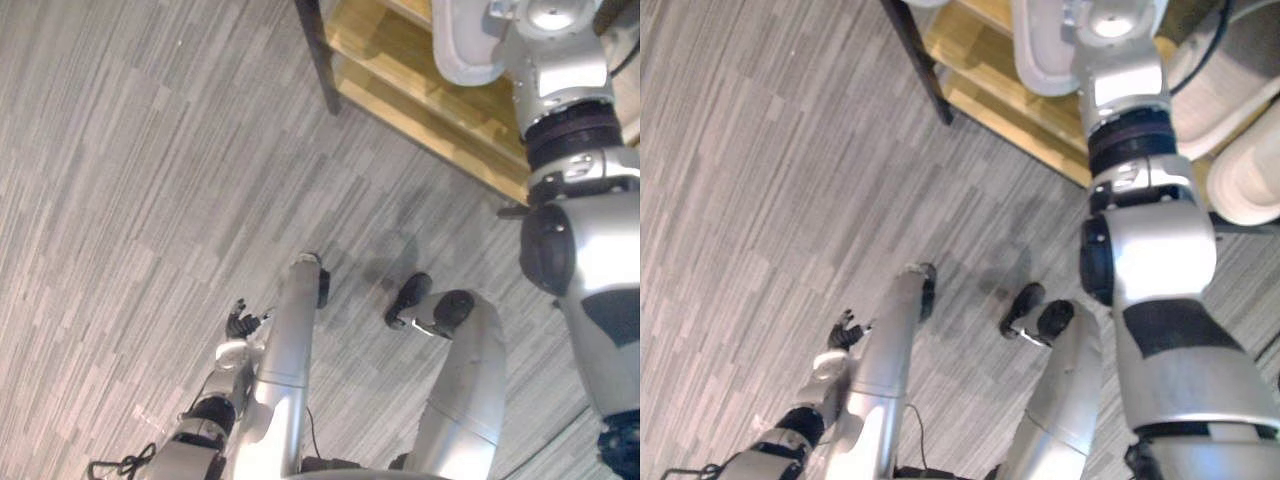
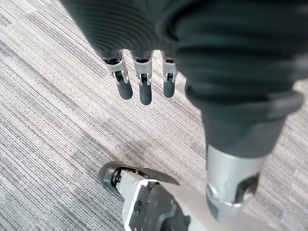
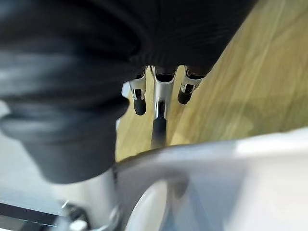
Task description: Organize the slippers on the shoe rack
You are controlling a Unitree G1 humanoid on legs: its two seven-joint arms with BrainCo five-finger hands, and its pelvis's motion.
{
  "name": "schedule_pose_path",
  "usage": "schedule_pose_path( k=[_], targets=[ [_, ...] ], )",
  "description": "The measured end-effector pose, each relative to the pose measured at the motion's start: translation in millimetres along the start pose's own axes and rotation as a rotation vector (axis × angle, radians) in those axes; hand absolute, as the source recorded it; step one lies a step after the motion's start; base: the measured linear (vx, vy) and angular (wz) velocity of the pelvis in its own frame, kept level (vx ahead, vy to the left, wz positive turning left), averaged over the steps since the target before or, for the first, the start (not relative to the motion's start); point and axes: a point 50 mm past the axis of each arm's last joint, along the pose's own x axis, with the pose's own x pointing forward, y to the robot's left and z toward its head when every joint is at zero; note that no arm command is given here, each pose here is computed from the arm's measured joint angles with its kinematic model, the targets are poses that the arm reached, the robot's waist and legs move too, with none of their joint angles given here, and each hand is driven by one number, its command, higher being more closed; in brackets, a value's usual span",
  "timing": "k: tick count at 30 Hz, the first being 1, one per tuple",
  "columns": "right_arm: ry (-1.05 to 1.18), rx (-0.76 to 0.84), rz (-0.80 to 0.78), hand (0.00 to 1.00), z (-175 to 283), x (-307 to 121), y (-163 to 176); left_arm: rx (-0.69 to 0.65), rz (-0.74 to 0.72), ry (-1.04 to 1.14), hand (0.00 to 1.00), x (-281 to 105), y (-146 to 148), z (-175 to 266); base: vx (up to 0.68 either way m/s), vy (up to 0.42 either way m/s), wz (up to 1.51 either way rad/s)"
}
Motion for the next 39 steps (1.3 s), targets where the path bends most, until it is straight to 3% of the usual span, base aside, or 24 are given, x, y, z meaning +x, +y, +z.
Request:
schedule_pose_path(
  k=[14,18,24,30,39],
  targets=[
    [0.035,0.009,0.081,0.0,-49,-41,8,-0.036,0.03,0.023,0.0,0,14,-6,-0.01,-0.001,-0.07],
    [0.092,0.146,0.137,0.0,-66,-72,23,-0.046,0.037,0.032,0.0,-1,18,-9,0.0,-0.001,-0.01],
    [0.212,0.229,0.211,0.0,-100,-112,36,-0.073,0.037,0.04,0.0,-2,21,-11,0.0,-0.001,-0.06],
    [0.227,0.274,0.236,0.0,-108,-123,32,-0.093,0.048,0.045,0.0,-2,23,-13,0.0,0.0,0.0],
    [0.328,0.499,0.265,0.0,-113,-139,46,-0.112,0.039,0.046,0.0,-2,22,-13,0.0,0.0,0.0]
  ],
)
